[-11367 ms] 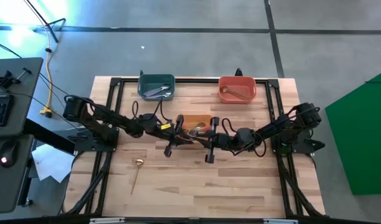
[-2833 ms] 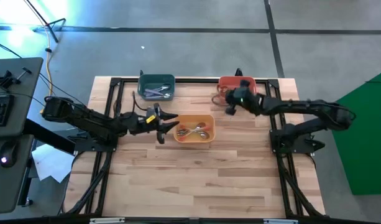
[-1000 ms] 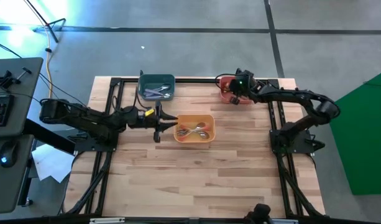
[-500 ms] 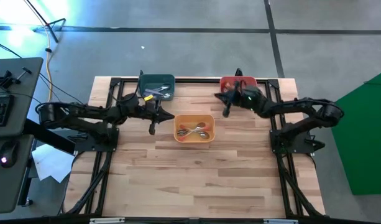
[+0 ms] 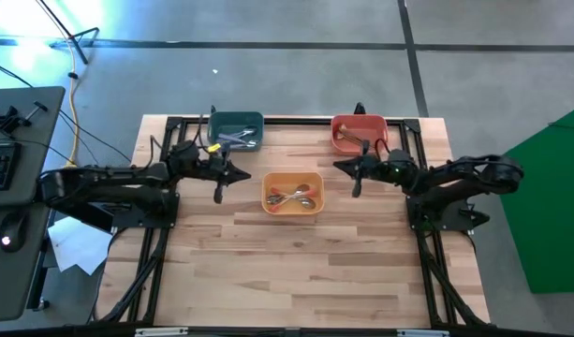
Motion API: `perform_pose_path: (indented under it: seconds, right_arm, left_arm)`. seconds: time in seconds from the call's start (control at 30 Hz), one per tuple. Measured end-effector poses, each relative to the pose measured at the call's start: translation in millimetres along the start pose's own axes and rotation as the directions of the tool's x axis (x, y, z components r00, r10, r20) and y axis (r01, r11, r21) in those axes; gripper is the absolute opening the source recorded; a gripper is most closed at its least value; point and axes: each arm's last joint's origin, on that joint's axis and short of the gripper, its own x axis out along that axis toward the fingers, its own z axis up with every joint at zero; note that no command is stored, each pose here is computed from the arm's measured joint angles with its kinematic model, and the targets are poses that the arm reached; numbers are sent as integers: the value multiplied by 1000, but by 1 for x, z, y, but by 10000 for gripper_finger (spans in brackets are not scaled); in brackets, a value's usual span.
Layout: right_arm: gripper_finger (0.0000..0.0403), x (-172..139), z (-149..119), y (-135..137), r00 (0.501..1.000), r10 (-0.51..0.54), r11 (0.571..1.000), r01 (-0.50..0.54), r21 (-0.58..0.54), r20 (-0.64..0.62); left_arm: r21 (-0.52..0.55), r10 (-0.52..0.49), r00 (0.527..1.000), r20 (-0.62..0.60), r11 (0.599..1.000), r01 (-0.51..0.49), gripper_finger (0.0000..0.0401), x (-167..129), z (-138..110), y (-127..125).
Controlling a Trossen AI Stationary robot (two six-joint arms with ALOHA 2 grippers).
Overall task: Sort silverware by color (type)
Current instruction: Return to Home Position
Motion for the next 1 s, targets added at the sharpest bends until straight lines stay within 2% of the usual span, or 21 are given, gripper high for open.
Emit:
perform_pose_path:
  seconds: [0.27,0.47,0.57,0.9,1.0]
  right_arm:
    - [0,-29,-2,8,998,-10,1000,11,-17,69]
    - [0,-33,-2,9,999,-15,1000,15,-6,50]
    - [0,-34,0,9,997,-57,998,59,-32,59]
    - [0,-36,7,16,980,-192,976,197,-94,55]
    - [0,-36,9,20,979,-193,974,200,-106,65]
  left_arm:
    - [38,20,999,27,999,-21,0,-22,-15,-14]
    - [48,72,995,66,996,-76,0,-36,-24,-22]
    - [56,77,992,101,995,-83,0,-43,-27,-26]
    - [19,99,991,88,995,-101,0,-58,-28,-34]
    - [14,99,992,82,995,-100,0,-62,-29,-36]
